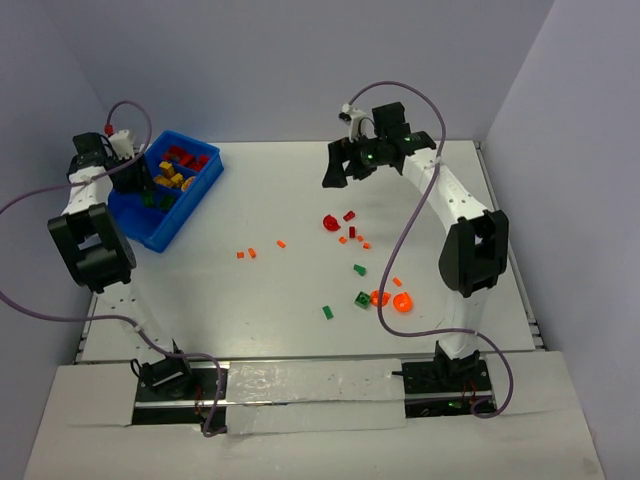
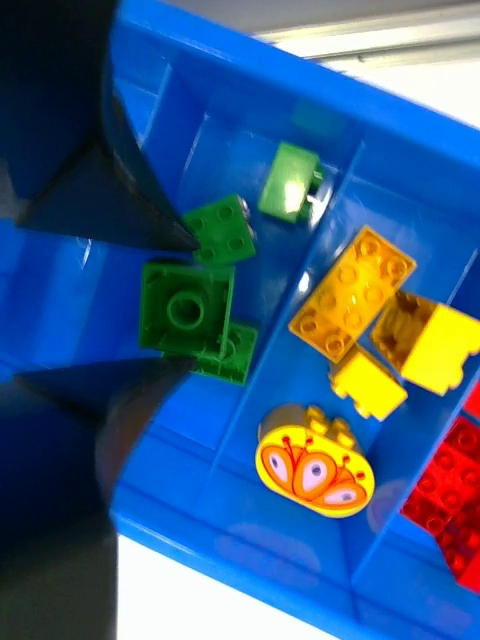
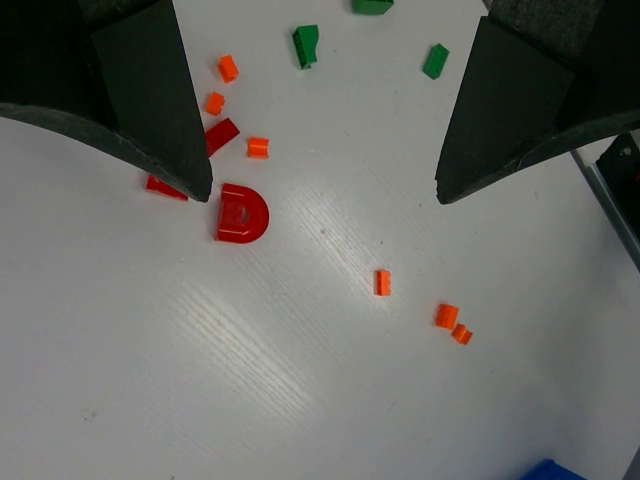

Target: Sort the legos into containers by color

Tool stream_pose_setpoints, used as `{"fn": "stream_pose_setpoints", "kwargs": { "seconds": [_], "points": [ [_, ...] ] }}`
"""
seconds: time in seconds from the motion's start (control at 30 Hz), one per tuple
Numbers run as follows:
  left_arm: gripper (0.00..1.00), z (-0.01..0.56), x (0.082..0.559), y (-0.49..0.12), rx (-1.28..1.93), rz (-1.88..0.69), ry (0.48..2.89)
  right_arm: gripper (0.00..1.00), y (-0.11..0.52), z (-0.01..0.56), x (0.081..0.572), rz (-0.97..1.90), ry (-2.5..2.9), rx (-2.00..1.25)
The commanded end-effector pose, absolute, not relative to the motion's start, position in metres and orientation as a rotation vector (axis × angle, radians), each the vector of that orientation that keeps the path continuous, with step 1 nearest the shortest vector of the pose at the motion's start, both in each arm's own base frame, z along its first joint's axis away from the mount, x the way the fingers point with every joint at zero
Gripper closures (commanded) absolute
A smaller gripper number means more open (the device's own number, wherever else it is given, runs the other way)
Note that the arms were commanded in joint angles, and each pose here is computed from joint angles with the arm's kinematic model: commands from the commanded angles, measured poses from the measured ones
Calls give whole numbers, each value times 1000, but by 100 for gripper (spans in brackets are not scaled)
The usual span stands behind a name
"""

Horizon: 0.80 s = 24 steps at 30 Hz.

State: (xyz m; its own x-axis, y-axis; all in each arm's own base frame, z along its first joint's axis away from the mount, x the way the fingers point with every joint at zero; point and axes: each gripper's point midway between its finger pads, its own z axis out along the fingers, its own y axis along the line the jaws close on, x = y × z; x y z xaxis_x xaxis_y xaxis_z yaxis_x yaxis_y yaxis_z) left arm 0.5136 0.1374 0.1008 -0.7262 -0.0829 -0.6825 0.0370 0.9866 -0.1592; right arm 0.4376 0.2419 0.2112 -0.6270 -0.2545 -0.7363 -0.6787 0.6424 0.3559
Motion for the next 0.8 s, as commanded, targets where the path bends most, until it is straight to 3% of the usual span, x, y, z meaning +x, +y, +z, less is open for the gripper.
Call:
{"fn": "stream_pose_setpoints", "kwargs": {
  "seconds": [0.0, 0.17, 0.4, 0.77],
  "points": [
    [36, 118, 519, 134, 21, -183, 2336, 0, 226, 231, 426, 757, 2151, -807],
    [31, 126, 518, 132, 39, -170, 2324, 3, 205, 204, 390, 687, 2229, -963],
    [31, 134, 513, 126, 49, -180, 2311, 17, 177, 168, 319, 606, 2251, -1331],
    [30, 148, 510, 119, 70, -183, 2281, 20, 162, 113, 219, 413, 2002, -1939]
  ]
}}
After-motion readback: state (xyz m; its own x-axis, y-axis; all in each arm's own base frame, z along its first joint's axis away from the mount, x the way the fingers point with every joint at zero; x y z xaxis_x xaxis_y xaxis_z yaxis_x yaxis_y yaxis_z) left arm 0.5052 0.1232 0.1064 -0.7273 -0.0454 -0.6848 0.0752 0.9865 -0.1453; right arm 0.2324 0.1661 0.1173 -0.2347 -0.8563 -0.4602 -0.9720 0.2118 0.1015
